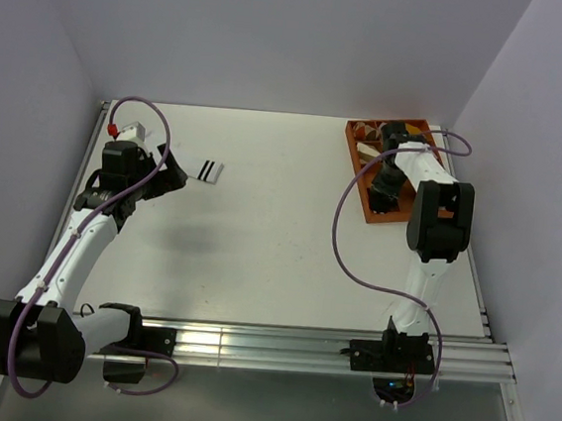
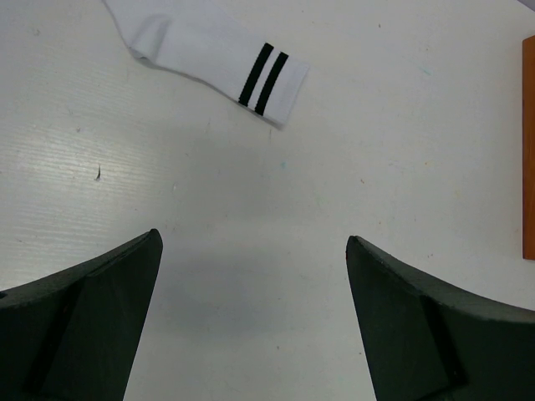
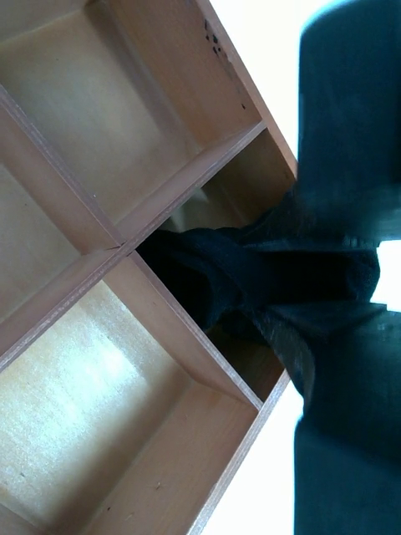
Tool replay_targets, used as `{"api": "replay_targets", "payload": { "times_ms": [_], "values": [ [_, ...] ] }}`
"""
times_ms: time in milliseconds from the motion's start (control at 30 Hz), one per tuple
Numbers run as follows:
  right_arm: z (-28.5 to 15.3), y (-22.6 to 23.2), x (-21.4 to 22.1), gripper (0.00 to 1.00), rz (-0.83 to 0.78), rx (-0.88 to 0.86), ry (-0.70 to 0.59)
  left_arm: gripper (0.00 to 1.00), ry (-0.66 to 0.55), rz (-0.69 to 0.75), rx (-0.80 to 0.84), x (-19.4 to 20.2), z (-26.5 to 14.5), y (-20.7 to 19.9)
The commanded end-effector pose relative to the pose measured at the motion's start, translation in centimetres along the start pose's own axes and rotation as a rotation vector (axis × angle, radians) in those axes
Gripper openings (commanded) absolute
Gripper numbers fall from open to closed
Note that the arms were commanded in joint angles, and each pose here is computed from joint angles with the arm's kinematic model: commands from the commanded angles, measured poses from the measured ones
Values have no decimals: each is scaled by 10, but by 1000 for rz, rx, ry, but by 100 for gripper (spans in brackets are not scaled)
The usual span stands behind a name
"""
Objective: Roll the socks
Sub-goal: Place the sock in the storage box.
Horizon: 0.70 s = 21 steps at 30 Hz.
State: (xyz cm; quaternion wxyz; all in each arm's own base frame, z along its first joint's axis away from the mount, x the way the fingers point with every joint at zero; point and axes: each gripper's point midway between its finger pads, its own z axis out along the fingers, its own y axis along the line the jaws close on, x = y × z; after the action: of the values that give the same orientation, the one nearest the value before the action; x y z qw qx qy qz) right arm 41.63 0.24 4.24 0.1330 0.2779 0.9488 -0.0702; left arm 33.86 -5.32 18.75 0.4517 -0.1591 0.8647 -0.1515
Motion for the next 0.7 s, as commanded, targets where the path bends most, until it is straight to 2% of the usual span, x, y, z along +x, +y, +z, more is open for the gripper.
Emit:
{"api": "replay_targets", "payload": {
  "times_ms": [0, 67, 167, 267, 300, 367, 400, 433, 467, 500, 600, 633, 667],
  "values": [
    [20, -3, 30, 29, -33, 34, 93, 97, -33, 15, 27, -7, -6, -5],
    [9, 2, 23, 36, -25, -3, 61, 97, -33, 12, 31, -7, -6, -6],
    [-4, 9, 15, 41, -7, -62, 35, 97, -53, 19, 80, -12, -9, -15],
    [-13, 14, 8, 43, 8, -108, 19, 95, -42, -11, 221, -8, -14, -40],
    [-13, 16, 9, 44, 6, -121, 26, 95, -39, -51, 305, -6, -16, -58],
    [-14, 19, 11, 48, 10, -148, 27, 94, -44, -101, 372, -2, -18, -79],
    [-19, 22, 10, 49, 14, -168, 21, 94, -58, -71, 461, 1, -25, -112],
    [-17, 23, 11, 52, 17, -180, 13, 93, -86, -73, 456, 1, -21, -123],
    [-19, 24, 11, 52, 17, -190, 8, 93, -68, -66, 536, 13, -29, -157],
    [-19, 25, 11, 52, 16, -198, 8, 93, -120, -76, 612, 5, -35, -181],
    [-17, 27, 13, 53, 7, -211, 13, 89, -116, -117, 742, 22, -31, -233],
    [-16, 27, 14, 52, 4, -215, 14, 86, -142, -127, 791, 22, -21, -250],
    [-16, 31, 16, 52, 3, -237, 25, 85, -108, -121, 809, 38, -7, -268]
  ]
}}
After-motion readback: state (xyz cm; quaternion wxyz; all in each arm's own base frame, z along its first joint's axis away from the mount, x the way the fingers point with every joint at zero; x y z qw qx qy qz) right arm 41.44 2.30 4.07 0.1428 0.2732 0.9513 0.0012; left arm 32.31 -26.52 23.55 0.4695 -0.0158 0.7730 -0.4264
